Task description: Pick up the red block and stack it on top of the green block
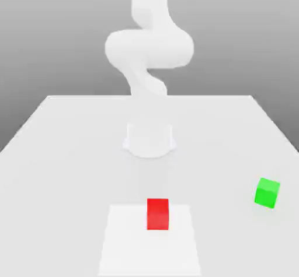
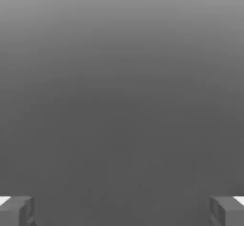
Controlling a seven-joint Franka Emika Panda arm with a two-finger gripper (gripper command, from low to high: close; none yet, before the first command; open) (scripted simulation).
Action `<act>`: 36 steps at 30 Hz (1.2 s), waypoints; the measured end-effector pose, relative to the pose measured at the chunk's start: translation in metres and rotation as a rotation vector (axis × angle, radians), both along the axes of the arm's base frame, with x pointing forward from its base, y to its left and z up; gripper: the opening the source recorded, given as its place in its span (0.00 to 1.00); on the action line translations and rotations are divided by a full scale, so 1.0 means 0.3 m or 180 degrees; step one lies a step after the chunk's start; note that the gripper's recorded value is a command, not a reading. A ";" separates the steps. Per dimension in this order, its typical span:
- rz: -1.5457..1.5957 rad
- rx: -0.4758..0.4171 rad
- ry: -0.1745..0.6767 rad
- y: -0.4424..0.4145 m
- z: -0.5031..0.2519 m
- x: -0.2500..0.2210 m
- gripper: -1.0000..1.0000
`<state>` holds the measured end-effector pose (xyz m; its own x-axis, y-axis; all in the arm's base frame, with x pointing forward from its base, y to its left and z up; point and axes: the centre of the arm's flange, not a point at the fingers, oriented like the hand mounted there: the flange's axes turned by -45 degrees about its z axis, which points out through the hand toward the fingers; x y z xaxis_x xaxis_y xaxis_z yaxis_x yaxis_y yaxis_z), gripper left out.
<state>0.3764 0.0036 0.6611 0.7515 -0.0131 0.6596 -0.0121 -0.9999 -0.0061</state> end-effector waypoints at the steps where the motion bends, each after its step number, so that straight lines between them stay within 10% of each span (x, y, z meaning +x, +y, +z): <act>1: -0.0002 -0.0004 0.0123 0.005 -0.082 0.042 0.50; 9: -0.0014 -0.0017 0.1075 0.032 -0.747 0.187 0.50; 18: -0.0016 0.0015 0.2214 0.052 -1.476 -0.025 0.50; 24: -0.0018 0.0020 0.2291 0.052 -1.680 -0.049 0.50; 25: -0.0017 0.0019 0.2292 0.052 -1.709 -0.052 0.00; 36: -0.0019 0.0020 0.2291 0.053 -1.613 -0.048 0.00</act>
<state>0.3621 0.0195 0.1772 0.9998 -0.0207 0.0005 -0.0207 -0.9998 -0.0003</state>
